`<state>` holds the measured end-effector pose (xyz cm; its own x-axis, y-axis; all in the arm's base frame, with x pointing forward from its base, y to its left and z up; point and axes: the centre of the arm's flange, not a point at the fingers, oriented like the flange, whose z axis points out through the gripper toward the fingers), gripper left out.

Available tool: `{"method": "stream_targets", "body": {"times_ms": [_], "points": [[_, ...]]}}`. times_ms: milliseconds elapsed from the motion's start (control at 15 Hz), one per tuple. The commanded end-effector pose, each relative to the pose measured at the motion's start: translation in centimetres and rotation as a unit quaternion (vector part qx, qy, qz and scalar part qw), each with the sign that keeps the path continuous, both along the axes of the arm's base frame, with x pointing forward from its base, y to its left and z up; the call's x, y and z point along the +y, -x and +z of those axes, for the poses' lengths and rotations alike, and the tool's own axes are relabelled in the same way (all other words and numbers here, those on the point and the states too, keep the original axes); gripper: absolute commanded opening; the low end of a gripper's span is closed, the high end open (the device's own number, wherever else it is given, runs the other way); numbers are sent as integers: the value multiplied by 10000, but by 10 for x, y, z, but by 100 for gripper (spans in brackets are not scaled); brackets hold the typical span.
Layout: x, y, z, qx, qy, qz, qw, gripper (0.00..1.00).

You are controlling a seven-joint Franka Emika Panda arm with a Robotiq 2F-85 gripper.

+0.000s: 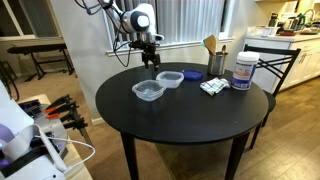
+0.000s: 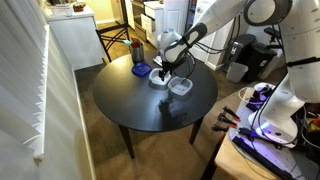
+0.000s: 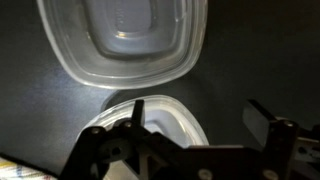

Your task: Pick up one clear bowl and stack it inside the other clear bowl

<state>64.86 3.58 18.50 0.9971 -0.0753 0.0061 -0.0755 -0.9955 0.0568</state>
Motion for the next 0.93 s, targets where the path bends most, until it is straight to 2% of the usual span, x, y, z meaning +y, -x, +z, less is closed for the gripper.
{"method": "stream_targets", "body": {"times_ms": [0,200,400,867], "points": [[32,-17,-45,297,227,-377,9986,100],[48,-17,-67,898,491,-623,9928,100],[54,-9,-68,1537,778,-585,9833,100],[51,-7,-65,1947,1197,-210,9733,100]]}}
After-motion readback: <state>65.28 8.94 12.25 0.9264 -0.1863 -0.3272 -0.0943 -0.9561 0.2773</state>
